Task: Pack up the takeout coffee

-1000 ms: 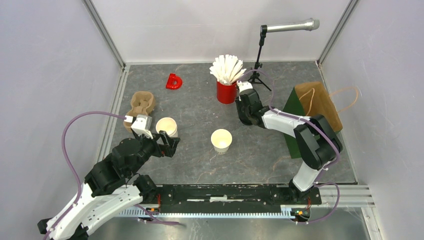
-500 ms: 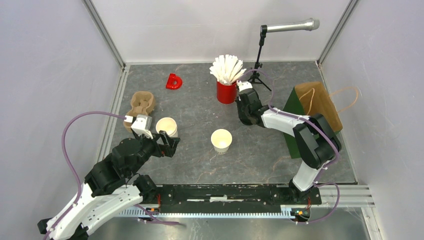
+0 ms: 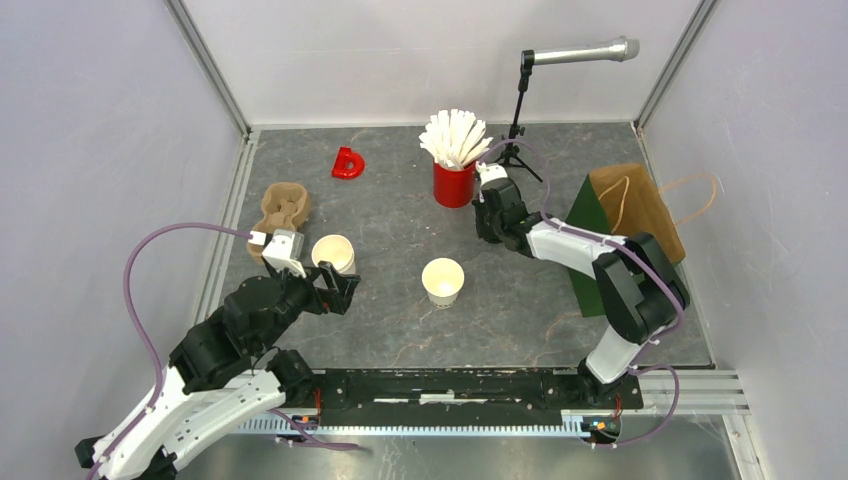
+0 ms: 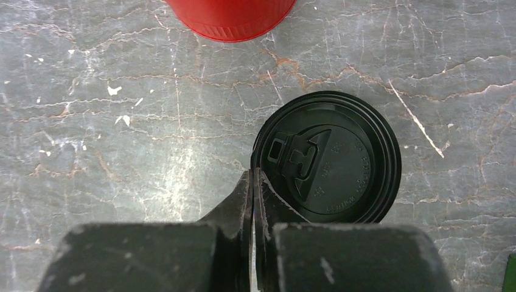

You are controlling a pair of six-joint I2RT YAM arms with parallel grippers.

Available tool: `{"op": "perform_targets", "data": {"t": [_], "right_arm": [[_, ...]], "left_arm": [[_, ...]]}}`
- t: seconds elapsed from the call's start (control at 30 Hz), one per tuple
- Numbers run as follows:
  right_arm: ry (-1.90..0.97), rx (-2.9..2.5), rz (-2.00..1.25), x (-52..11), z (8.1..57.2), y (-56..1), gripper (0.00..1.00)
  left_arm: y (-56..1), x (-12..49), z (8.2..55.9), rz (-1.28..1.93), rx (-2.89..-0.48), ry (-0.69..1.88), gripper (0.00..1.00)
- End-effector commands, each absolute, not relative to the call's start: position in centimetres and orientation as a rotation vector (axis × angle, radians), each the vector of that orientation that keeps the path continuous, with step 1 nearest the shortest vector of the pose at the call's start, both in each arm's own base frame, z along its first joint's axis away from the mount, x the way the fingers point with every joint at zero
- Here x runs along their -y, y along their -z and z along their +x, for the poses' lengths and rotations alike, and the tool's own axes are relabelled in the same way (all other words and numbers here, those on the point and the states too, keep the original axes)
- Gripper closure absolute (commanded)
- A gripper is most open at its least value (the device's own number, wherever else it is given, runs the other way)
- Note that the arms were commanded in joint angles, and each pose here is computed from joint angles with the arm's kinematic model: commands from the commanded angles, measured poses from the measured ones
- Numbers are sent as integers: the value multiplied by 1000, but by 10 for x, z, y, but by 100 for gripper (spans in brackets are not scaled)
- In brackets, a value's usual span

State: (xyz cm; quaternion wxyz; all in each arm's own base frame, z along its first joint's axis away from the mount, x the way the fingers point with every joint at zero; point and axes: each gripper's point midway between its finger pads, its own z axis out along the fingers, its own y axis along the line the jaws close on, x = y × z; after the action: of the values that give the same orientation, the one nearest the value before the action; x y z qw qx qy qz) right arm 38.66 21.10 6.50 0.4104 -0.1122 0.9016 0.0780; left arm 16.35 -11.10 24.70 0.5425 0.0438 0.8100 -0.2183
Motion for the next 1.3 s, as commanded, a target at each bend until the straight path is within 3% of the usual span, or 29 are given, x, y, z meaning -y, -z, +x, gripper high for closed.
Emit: {"op": "perform_targets", "data": {"t": [0.0,1.27], "right_arm": [[-273,-2195,-244,-217,384,-93,100],[-366,-2061,-282,-207,353,-146,100]], "left_arm": [[-253,114,164,90,-1907,544,0],[-251,113,165,85,-1908,539,0]]}}
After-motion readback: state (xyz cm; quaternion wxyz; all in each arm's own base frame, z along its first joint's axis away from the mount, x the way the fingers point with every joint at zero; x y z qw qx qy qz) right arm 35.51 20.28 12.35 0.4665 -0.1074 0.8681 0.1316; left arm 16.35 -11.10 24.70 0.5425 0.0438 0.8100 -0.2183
